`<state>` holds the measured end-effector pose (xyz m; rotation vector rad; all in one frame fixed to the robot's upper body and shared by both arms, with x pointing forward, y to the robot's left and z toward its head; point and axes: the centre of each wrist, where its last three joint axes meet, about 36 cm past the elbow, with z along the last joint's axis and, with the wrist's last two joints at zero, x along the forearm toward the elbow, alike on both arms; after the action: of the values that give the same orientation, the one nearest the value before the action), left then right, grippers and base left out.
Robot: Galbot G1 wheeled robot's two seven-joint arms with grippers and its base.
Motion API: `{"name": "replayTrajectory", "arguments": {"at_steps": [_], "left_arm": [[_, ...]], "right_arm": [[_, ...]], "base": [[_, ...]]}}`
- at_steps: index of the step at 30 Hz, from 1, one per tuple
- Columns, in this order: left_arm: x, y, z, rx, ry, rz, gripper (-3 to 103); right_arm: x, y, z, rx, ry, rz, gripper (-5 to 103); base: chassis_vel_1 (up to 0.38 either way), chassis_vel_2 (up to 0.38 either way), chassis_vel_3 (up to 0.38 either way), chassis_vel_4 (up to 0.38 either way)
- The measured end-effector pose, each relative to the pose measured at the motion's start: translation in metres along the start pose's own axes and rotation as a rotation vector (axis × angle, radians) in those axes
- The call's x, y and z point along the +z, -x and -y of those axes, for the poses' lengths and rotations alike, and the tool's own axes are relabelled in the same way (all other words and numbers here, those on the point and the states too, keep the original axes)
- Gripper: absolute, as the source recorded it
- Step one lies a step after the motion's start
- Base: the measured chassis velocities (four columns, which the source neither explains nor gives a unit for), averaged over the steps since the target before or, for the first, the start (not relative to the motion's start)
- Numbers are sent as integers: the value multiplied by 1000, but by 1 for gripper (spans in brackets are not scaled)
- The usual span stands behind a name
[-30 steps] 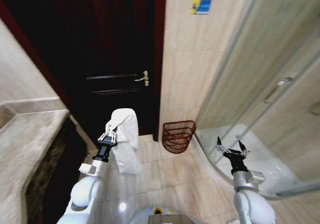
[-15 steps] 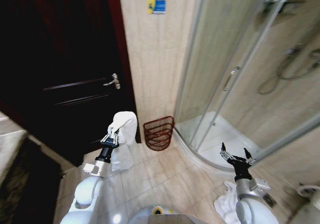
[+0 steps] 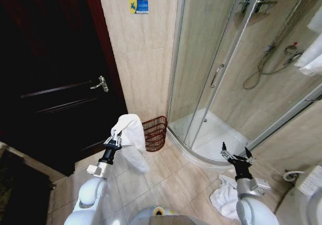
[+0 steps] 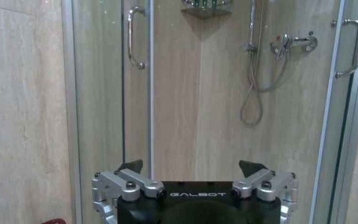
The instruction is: Discard the used towel into the hamper.
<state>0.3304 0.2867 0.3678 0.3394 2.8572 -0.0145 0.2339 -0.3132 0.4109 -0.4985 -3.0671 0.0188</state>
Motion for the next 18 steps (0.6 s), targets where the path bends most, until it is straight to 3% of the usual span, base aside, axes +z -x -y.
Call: {"name": "replayTrajectory", "arguments": {"at_steps": [18], "left_arm": [[11,2,4,35,5,-23,7]], "right_arm": [[2,1,0,-2,0,7,100]], "base": [[-20,24,22,-24]]}}
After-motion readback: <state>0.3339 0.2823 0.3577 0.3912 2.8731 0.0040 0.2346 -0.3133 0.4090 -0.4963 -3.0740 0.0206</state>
